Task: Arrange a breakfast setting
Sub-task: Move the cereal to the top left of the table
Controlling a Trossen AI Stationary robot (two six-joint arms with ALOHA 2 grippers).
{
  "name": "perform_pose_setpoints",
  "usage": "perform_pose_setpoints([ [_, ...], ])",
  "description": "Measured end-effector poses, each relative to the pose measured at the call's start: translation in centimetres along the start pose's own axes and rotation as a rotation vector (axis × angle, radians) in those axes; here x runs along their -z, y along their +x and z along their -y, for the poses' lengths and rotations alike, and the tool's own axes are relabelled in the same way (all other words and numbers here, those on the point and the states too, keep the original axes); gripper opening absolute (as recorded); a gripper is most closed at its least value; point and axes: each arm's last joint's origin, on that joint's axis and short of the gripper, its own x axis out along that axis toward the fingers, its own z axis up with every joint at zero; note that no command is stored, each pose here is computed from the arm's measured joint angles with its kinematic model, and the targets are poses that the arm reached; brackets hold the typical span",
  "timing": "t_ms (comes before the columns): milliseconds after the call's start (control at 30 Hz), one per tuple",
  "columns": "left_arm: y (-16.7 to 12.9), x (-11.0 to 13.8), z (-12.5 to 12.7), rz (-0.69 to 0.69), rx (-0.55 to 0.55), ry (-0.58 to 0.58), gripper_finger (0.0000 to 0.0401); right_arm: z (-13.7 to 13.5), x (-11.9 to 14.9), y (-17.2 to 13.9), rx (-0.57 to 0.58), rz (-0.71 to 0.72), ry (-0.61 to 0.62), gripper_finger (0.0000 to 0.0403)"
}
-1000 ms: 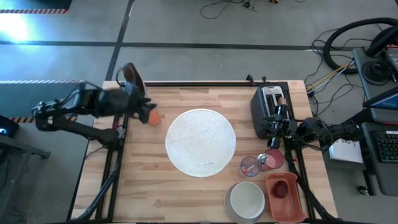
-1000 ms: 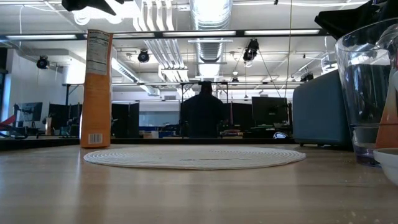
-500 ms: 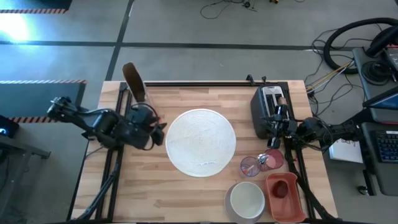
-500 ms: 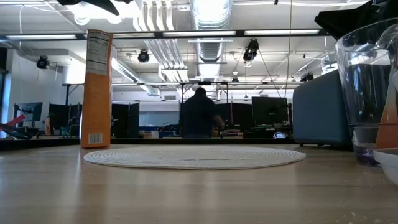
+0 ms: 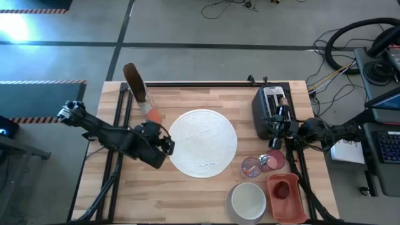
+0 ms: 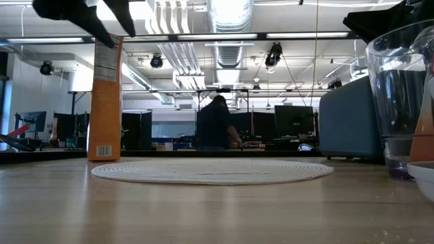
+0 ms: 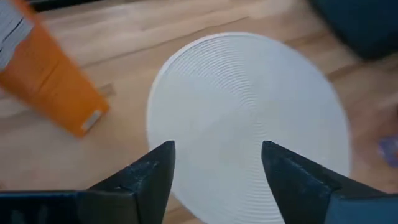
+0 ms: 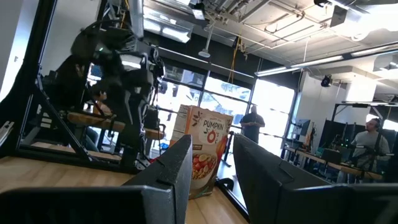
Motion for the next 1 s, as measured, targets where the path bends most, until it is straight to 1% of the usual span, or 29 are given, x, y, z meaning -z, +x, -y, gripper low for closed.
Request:
perform_pose_setpoints([
  [67,0.3,0.7,-0.1,0.002,-0.056,-0.012,0.0247,0.0,0.0,0.0,0.0,0.0,0.0,0.0107],
  [200,1.0,1.7,-0.5,0.024,-0.19,0.01,0.0278,0.0,0.0,0.0,0.0,0.0,0.0,0.0107],
  [333,1.8,2.5,-0.7,0.073,-0.305,-0.075,0.0301,0.0,0.0,0.0,0.0,0.0,0.0,0.0107],
  [400,2.3,3.0,-0.4,0.091,-0.317,-0.116,0.0308,0.0,0.0,0.0,-0.001,0.0,0.0,0.0107],
  [500,3.1,3.5,-0.4,0.138,-0.334,-0.148,0.0314,0.0,0.0,0.0,0.0,0.0,0.0,0.0107],
  [600,4.2,4.2,-0.8,0.213,-0.348,-0.21,0.0315,0.0,0.0,0.0,0.0,0.0,0.0,0.0107],
  [700,5.4,5.0,-1.3,0.256,-0.387,-0.265,0.0316,0.0,0.0,0.0,-0.001,0.0,0.0,0.0107],
  [833,7.2,5.4,-1.5,0.275,-0.462,-0.253,0.0316,0.0,0.0,0.0,-0.001,0.0,0.0,0.0107],
  [1000,9.5,5.4,-0.9,0.301,-0.547,-0.257,0.0316,0.0,0.0,0.0,0.0,0.0,0.0,0.0107],
])
